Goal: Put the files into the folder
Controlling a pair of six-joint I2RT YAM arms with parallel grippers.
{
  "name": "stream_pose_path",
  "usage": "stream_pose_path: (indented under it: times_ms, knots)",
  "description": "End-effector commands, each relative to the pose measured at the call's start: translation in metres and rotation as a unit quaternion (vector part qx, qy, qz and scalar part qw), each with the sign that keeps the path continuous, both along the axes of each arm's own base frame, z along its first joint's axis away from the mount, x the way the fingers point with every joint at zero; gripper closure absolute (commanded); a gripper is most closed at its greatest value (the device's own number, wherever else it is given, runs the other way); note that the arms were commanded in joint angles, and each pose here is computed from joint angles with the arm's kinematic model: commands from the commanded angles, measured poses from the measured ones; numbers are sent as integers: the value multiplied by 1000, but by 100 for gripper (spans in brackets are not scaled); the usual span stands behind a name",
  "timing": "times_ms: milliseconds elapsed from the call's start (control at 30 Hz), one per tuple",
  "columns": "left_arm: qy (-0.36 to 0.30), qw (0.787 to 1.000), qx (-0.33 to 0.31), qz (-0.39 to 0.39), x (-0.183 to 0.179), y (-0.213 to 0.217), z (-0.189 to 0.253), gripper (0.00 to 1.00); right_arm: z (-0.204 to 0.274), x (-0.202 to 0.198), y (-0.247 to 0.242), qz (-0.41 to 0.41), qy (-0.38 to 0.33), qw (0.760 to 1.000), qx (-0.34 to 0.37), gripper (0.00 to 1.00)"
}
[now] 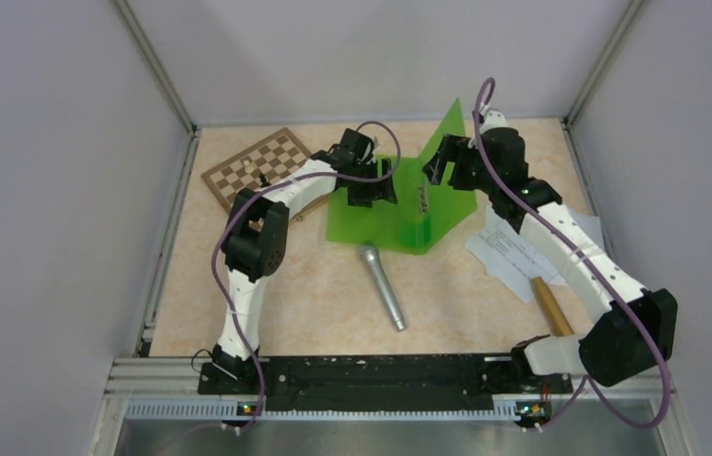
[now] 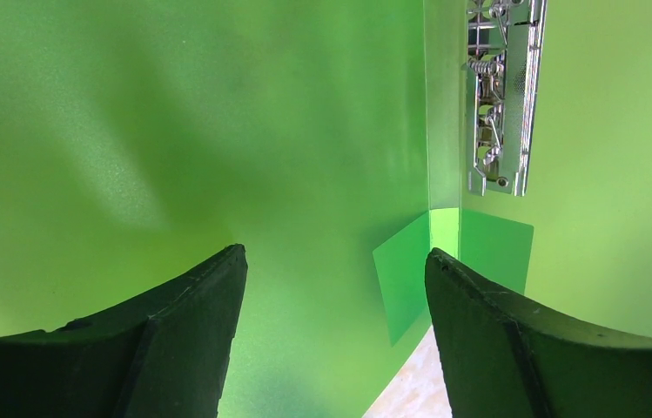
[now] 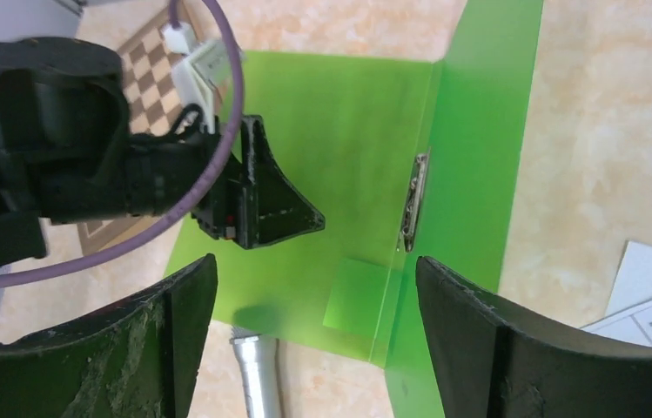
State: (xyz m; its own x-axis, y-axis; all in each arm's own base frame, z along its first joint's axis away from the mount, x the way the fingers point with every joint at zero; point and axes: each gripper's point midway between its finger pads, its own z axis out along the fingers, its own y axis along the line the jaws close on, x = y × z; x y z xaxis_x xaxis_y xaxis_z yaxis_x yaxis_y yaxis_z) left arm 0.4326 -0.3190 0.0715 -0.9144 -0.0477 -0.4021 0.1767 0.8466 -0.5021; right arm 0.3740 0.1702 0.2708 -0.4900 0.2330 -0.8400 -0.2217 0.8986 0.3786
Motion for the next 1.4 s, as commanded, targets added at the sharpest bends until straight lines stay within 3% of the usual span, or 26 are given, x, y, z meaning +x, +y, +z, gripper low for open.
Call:
stream_pose_path:
  times_ms: [0,133,267,533,767,933,1100,1267,1367]
  knots:
    - [-14,1000,5,-3,7,1,6,20,-39,10,5,-15,41,999,-5,18]
    - [-10,1000,11,-11,1,6,0,20,-98,22,-42,-99,101,989,-33,22]
    - [-15,1000,14,-18,1,8,0,20,-158,24,-69,-113,159,980,-37,33]
    - [2,999,34,-28,-5,14,-24,20,-241,12,-74,-113,243,961,-69,60]
    - [7,998,48,-29,1,18,-29,20,-267,0,-69,-100,271,956,-60,87]
    - [9,999,43,-29,-15,22,28,22,-266,-8,-73,-97,269,956,-71,91]
    - [-5,997,46,67,-49,53,85,21,-263,-13,-72,-87,271,956,-72,91]
    - [38,983,14,181,-99,69,82,22,-259,-14,-67,-75,266,959,-64,91]
    - [61,981,23,183,-123,60,65,20,-260,-14,-66,-69,268,959,-62,90]
